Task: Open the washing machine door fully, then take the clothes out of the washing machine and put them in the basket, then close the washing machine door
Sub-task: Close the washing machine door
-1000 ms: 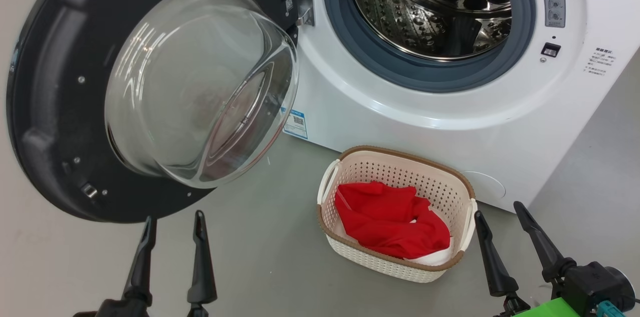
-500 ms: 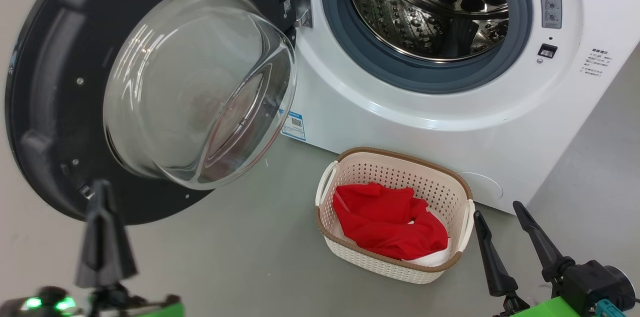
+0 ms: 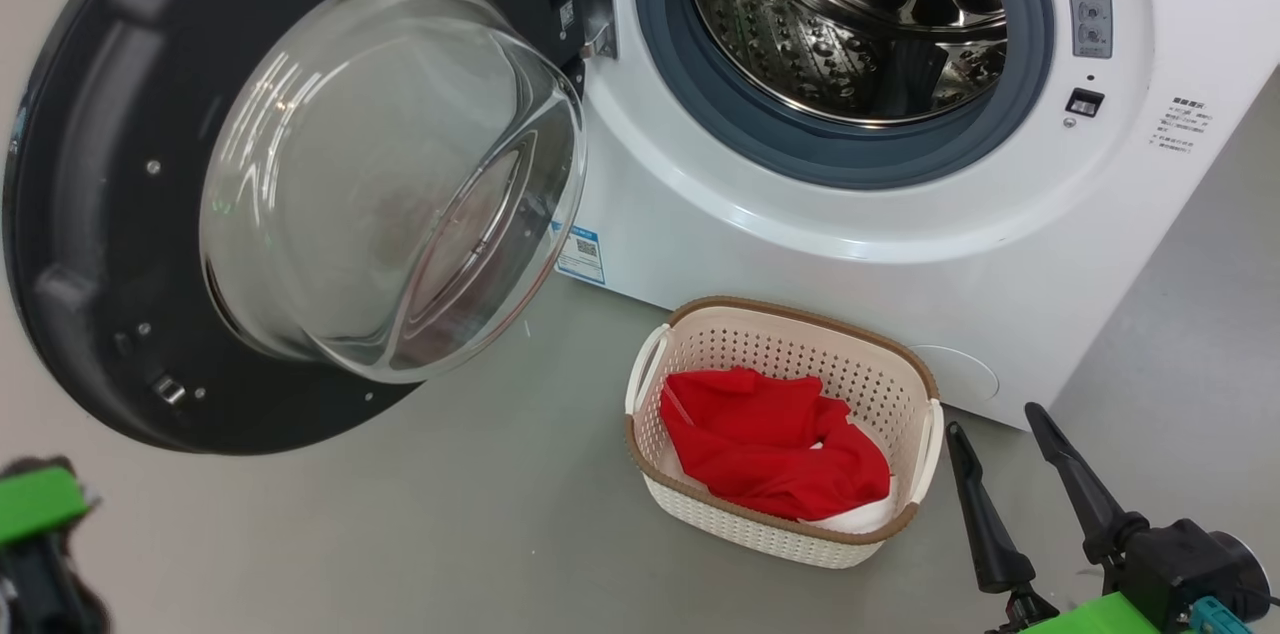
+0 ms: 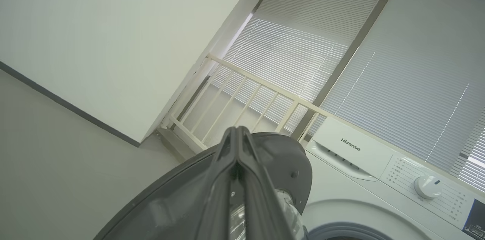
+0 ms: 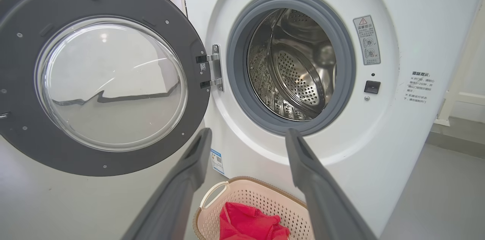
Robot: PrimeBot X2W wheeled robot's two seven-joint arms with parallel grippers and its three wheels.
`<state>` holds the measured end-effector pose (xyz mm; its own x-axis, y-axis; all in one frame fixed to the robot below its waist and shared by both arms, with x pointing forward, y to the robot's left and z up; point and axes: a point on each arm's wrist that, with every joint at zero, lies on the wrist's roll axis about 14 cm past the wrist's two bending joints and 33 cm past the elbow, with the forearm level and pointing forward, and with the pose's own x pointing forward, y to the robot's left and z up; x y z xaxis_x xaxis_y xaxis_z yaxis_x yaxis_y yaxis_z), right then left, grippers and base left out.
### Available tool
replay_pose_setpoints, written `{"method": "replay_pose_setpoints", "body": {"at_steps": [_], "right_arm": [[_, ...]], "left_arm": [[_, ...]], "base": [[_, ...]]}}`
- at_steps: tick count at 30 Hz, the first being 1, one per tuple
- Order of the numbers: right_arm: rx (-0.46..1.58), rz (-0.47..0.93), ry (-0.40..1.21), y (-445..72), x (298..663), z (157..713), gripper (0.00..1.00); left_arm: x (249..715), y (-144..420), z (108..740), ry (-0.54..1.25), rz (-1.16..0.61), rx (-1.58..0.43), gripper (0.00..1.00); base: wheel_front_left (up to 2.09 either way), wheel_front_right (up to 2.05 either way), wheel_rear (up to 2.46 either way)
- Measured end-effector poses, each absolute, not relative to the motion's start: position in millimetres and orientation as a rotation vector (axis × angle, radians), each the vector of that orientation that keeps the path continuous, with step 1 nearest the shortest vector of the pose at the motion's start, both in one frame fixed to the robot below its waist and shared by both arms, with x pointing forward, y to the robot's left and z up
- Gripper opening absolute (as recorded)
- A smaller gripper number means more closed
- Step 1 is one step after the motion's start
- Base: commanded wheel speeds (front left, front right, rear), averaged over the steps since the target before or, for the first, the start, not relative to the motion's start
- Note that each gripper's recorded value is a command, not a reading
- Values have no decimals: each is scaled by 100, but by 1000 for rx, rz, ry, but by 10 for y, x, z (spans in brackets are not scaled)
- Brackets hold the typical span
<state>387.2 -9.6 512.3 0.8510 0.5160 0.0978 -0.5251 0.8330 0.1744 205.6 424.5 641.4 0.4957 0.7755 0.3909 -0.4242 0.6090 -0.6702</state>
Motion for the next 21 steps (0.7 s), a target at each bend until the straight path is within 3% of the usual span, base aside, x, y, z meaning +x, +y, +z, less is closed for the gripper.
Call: {"method": "replay_pose_setpoints", "body": {"at_steps": [16, 21], "right_arm": [[196, 527, -32, -182, 3887, 5108, 100], [196, 524, -25, -193, 3903, 5097, 100]], "left_arm": [[2451, 4934, 6289, -686, 743, -962, 0], [2618, 5029, 6206, -580, 725, -1050, 0]], "base": [[0, 0, 0], [0, 0, 0]]}}
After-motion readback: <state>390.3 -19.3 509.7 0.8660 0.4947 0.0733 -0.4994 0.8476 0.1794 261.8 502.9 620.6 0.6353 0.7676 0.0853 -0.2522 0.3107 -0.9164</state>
